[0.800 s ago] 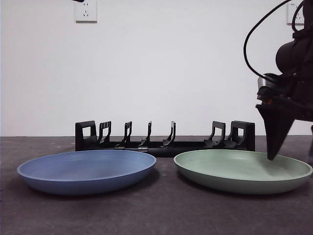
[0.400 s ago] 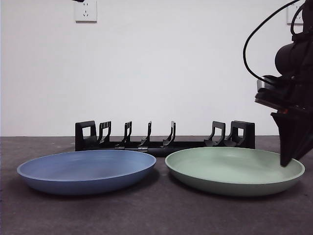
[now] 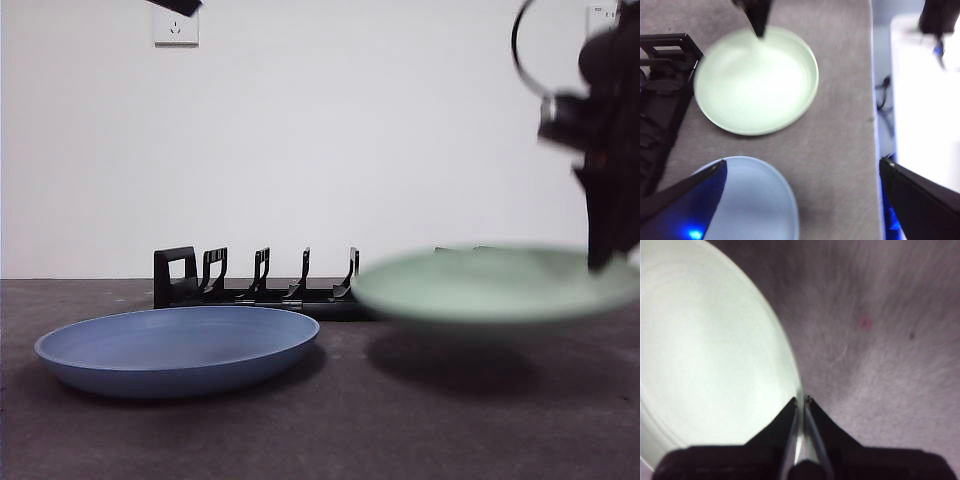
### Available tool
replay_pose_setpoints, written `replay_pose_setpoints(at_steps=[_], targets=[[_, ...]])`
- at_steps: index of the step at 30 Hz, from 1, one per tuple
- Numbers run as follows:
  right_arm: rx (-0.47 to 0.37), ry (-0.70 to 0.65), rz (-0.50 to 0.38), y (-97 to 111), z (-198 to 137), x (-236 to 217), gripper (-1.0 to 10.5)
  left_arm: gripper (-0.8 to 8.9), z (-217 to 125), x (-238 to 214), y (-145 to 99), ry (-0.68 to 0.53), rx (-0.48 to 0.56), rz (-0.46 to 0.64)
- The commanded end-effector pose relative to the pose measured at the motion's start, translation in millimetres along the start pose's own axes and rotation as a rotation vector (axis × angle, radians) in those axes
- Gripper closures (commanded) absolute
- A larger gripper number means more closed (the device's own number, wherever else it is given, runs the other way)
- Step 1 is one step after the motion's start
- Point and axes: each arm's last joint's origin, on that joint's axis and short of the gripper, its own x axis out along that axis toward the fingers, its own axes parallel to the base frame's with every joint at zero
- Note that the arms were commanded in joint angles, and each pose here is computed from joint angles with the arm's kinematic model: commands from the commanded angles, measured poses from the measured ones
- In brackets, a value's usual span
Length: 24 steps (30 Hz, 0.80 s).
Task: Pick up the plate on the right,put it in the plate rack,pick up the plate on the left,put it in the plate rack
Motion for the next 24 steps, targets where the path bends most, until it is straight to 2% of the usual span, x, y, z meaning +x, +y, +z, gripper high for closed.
replay_pose_setpoints(at_steps=[1, 5, 11, 16, 19, 21, 24], targets=[[-0.026, -0.063, 0.032, 10, 2, -30, 9.6, 2.16, 9, 9, -2, 0.019, 0.166, 0.044], [-0.034, -0.125, 0.074, 22, 3, -62, 9.6, 2.16, 20, 24, -5, 0.053, 0.333, 0.138], [-0.044, -0.132, 0.127, 36, 1, -91, 9.6, 2.16, 38, 47, -8, 0.082, 0.608, 0.266], [-0.071, -0.112, 0.137, 48, 0, -100, 9.6, 2.21, 46, 67, -12, 0.120, 0.747, 0.310], [-0.090, -0.104, 0.145, 54, 0, -99, 9.6, 2.25, 48, 76, -14, 0.123, 0.788, 0.295], [-0.101, -0.100, 0.148, 57, -1, -98, 9.6, 3.02, 47, 80, -14, 0.141, 0.789, 0.298], [-0.114, -0.101, 0.153, 60, 0, -97, 9.6, 4.89, 46, 84, -13, 0.178, 0.786, 0.312]])
